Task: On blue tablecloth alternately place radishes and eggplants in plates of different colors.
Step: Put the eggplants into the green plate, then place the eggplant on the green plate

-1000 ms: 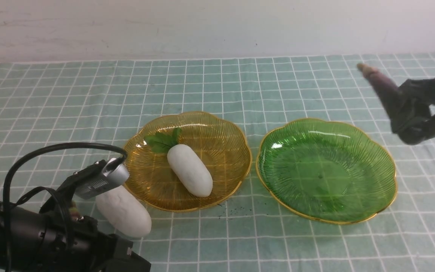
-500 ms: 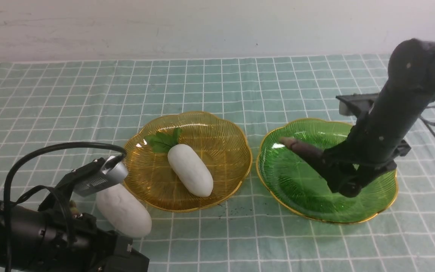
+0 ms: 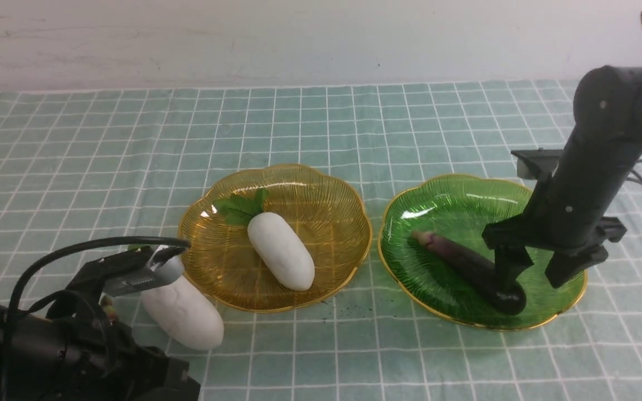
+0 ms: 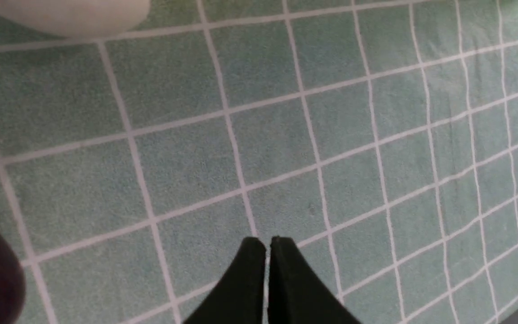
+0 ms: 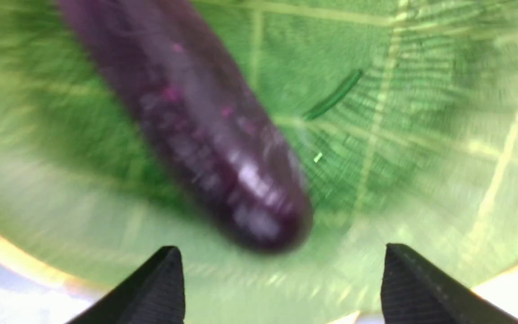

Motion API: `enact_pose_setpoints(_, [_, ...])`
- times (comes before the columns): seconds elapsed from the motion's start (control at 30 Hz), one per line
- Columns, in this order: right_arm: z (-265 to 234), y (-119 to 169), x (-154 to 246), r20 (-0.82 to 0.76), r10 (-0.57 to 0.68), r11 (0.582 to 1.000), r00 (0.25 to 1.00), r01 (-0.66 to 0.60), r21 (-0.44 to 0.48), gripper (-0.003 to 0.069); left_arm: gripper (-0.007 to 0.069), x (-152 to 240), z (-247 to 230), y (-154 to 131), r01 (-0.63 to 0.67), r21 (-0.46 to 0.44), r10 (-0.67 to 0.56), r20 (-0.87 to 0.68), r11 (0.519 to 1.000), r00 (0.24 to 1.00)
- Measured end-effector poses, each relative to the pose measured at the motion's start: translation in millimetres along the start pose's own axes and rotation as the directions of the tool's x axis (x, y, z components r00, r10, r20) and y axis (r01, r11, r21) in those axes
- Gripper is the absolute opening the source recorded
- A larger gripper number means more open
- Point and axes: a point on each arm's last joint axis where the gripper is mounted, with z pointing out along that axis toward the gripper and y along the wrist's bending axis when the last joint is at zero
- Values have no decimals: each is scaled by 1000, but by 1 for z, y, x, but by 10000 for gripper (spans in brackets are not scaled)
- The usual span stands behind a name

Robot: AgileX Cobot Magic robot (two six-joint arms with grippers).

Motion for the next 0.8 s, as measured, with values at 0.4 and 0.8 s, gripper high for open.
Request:
enact_pose_setpoints(0.4, [-62, 10, 98, 115, -27, 996, 993, 36, -79, 531, 204, -11, 0, 9, 122, -77, -111, 142, 989, 984])
enact_pose_setpoints(0.8, [-77, 3, 215, 247, -81, 994, 966, 98, -57, 531, 363, -51, -24, -9, 72, -49, -56, 263, 996, 963])
